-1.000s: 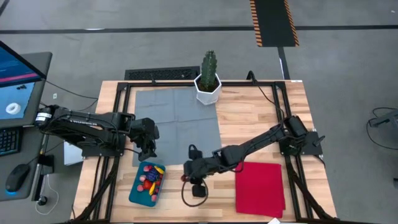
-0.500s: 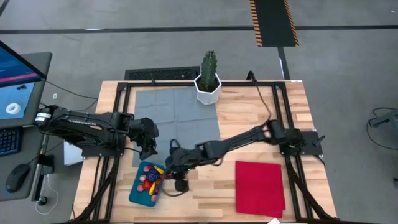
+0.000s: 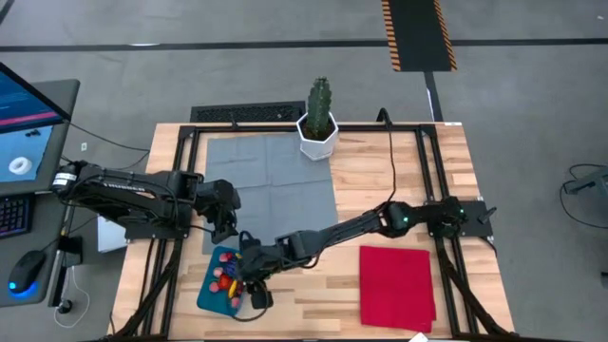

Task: Pick and placing Produce into tupperware
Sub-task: Put the cherry into the blue bin, then return to Home Position

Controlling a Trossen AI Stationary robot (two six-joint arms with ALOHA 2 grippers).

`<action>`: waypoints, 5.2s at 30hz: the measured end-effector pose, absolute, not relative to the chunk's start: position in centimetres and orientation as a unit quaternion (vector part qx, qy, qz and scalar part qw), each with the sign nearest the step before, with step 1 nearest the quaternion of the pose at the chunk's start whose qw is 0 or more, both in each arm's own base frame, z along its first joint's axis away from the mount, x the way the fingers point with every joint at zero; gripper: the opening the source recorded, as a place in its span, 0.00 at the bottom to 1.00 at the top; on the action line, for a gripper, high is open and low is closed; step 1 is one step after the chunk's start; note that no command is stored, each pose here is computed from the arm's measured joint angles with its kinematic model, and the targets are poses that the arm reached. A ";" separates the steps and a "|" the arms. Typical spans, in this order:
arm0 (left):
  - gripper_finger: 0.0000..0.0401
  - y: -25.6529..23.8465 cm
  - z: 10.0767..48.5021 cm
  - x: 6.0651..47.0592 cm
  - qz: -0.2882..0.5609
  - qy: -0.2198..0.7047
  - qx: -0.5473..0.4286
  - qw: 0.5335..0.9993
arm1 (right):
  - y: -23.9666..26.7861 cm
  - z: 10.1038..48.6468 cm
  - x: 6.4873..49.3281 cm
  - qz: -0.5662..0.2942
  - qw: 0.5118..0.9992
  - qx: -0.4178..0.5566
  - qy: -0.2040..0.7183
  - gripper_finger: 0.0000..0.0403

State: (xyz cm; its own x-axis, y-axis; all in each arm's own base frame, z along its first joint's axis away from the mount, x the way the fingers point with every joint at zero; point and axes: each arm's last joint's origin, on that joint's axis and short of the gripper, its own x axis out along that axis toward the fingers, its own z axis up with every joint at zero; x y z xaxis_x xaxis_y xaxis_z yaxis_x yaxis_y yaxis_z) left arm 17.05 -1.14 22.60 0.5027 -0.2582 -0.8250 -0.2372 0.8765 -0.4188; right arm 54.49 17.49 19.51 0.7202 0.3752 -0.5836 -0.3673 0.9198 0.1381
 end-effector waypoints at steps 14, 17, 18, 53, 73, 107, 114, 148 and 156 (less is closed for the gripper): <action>0.56 -1.0 22.7 17.3 -0.012 0.485 -0.205 0.850 | 13.4 24.8 53.2 0.150 0.932 -0.027 0.328 0.73; 0.56 -1.0 23.0 17.6 -0.018 0.464 -0.189 0.865 | 13.4 26.5 51.9 0.158 0.925 -0.041 0.344 0.74; 0.56 -1.0 23.0 17.8 -0.024 0.458 -0.184 0.870 | 13.4 27.3 51.6 0.160 0.926 -0.043 0.340 0.74; 0.56 -0.7 25.1 15.9 -0.055 0.393 -0.137 0.908 | 7.5 39.0 20.5 0.019 0.993 -0.010 0.114 0.74; 0.56 0.1 24.8 15.6 -0.049 0.408 -0.119 0.904 | 5.3 28.4 12.9 0.036 0.997 0.011 0.072 0.74; 0.56 0.9 23.7 14.3 0.114 0.470 -0.195 0.853 | 6.5 21.1 19.9 -0.179 0.958 0.032 0.224 0.74; 0.56 1.1 23.8 14.5 0.121 0.461 -0.166 0.864 | 6.2 17.8 22.1 -0.206 0.939 0.027 0.275 0.74; 0.56 0.9 24.4 15.2 0.088 0.422 -0.197 0.881 | 3.0 22.8 20.5 -0.073 0.987 0.015 0.141 0.74; 0.56 0.9 24.7 15.6 0.077 0.401 -0.176 0.896 | 4.5 21.8 13.7 0.031 0.999 -0.002 -0.008 0.74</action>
State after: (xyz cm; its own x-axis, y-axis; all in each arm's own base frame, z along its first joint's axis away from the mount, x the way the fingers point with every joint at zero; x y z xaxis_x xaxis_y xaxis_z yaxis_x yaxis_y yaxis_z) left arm 15.60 0.94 24.70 0.6662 -0.0027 -0.7458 -0.2792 0.9264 -0.2527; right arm 13.68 4.51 21.77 0.9979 0.0622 0.0151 -0.0622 0.9981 -0.0035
